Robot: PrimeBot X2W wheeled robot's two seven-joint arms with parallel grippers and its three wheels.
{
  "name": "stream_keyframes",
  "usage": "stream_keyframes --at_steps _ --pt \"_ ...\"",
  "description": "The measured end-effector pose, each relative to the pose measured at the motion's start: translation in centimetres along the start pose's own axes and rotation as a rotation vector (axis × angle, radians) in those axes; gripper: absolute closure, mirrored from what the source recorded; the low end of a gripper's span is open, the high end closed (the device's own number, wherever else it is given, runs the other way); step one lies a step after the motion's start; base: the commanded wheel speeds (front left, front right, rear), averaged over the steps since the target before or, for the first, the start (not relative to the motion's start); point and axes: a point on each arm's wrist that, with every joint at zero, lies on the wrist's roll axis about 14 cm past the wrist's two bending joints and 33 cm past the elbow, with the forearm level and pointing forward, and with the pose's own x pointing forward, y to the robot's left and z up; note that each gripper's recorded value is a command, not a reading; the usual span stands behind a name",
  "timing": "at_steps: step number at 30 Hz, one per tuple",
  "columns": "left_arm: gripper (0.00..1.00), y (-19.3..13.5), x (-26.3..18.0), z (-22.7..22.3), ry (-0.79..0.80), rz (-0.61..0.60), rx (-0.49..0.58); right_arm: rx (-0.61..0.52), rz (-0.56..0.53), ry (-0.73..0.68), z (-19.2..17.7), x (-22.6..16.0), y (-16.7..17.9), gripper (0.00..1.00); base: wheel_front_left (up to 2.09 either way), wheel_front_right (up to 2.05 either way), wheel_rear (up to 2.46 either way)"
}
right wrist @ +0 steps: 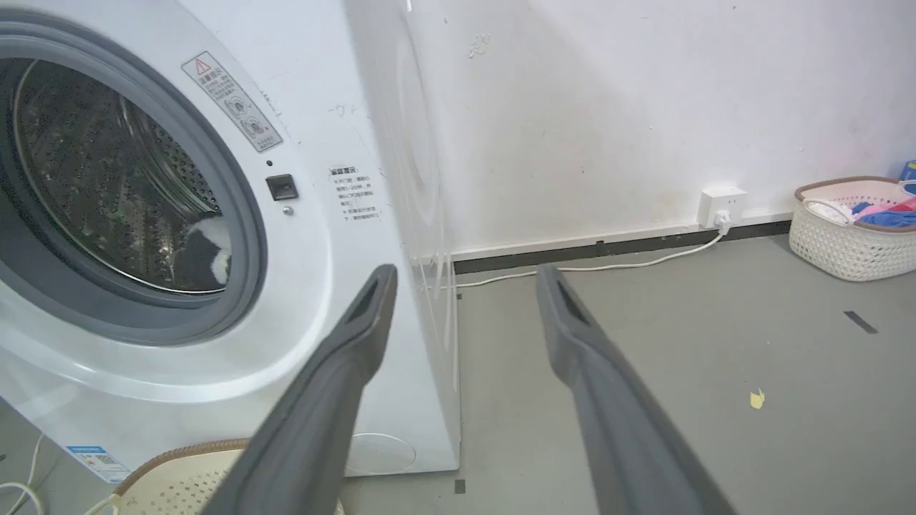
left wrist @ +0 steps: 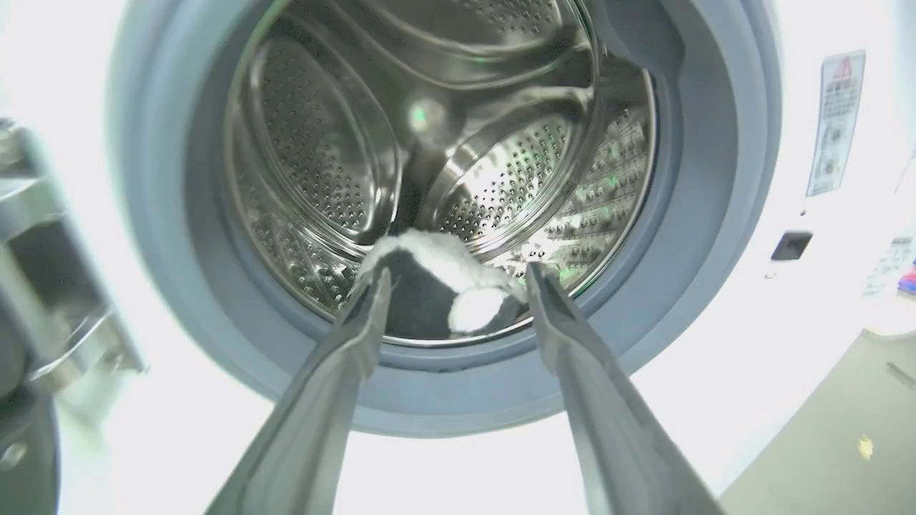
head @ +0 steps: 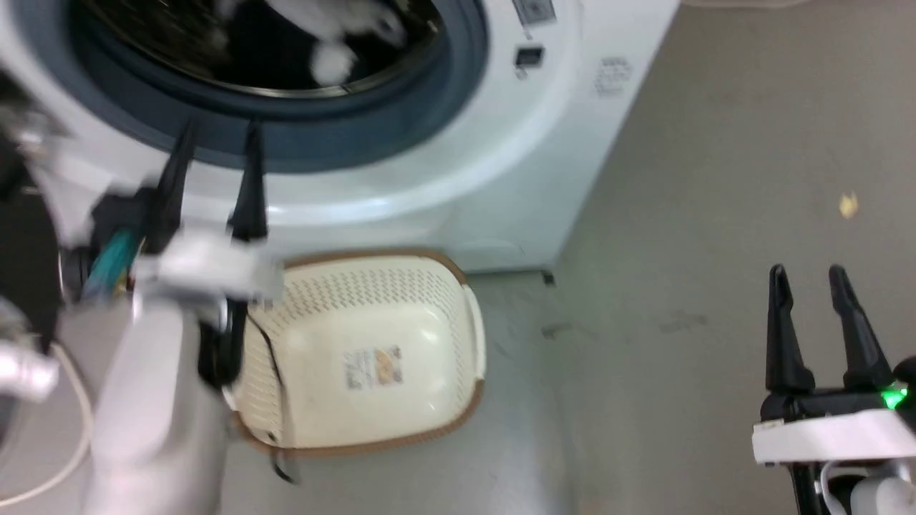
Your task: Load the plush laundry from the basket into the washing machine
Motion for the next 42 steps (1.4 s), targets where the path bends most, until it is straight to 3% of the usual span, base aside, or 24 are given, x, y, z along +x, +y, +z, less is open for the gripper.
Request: stream_keyframes --at_steps 6,15,24,36,37,42 --pt "0.00 2.8 -7.5 2.7 -0.066 0.129 -0.062 0.011 0.095 -0.054 1.9 -0.3 3.2 0.00 0.00 0.00 0.00" --pt "0.00 3.1 -15.7 2.7 -0.044 0.218 -0.027 -0.082 0.213 -0.088 3.1 -1.3 6.7 0.00 0.00 0.00 0.00" --pt "0.00 0.7 -18.9 1.0 0.024 0.183 0.005 -0.077 0.214 -0.092 3.5 -2.7 6.6 0.00 0.00 0.00 0.00" --pt "0.00 0.7 -19.4 1.5 0.010 0.189 0.002 -0.052 0.218 -0.081 3.2 -3.1 6.8 0.00 0.00 0.00 0.00" --pt "1.00 0.7 -19.4 1.5 0.012 0.189 0.002 -0.052 0.218 -0.080 3.2 -3.1 6.8 1.00 0.00 0.00 0.00" --pt "1.00 0.6 -19.4 1.5 0.013 0.187 0.002 -0.053 0.219 -0.081 3.2 -3.1 6.8 1.00 0.00 0.00 0.00"
